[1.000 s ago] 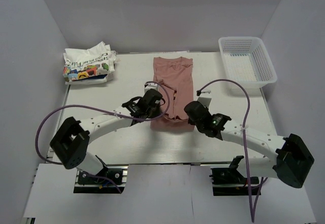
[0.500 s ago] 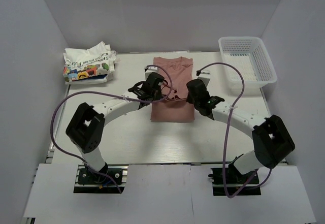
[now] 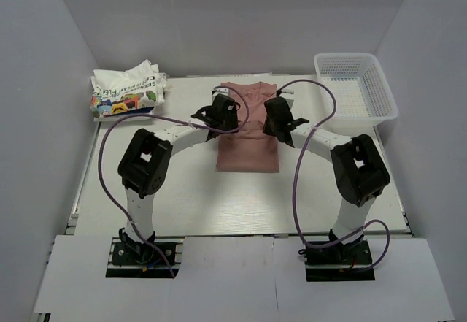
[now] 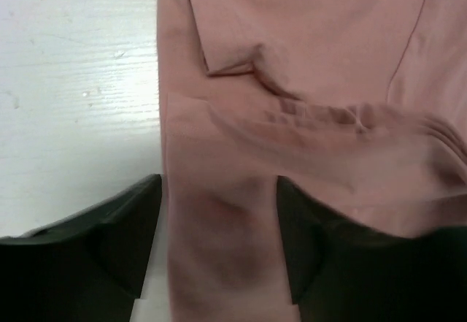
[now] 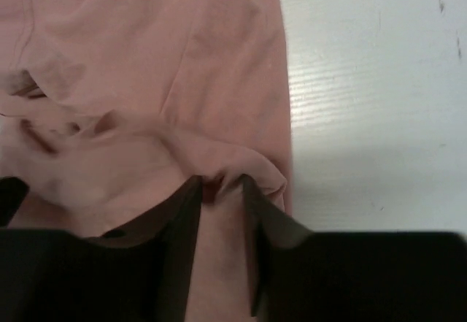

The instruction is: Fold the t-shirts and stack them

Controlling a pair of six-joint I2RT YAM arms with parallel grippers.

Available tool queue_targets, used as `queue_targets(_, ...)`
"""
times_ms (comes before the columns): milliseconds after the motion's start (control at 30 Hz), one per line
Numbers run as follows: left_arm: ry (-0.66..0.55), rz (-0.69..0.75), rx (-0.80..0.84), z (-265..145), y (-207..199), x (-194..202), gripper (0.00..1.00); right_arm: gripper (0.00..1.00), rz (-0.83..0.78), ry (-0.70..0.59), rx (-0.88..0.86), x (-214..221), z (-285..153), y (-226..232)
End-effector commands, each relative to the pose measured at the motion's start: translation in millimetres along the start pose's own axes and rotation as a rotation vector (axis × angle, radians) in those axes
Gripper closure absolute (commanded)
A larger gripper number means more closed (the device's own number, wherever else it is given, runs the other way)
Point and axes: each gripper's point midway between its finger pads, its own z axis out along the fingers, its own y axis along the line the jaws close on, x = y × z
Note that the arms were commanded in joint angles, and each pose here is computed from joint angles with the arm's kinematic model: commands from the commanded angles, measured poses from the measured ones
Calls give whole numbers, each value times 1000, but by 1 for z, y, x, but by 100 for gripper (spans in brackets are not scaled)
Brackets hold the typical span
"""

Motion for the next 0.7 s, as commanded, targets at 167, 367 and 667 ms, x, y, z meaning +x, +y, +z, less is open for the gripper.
queue_targets(167, -114, 27, 132, -49, -9, -43, 0, 14, 16, -36, -164, -28, -38, 23)
queue_targets(367, -26, -65, 126, -83, 17, 8, 0, 10, 7, 91, -213, 25, -57, 11)
queue_targets(667, 137, -140, 191, -95, 29, 88, 0, 10, 189, 179, -182, 91, -86, -30)
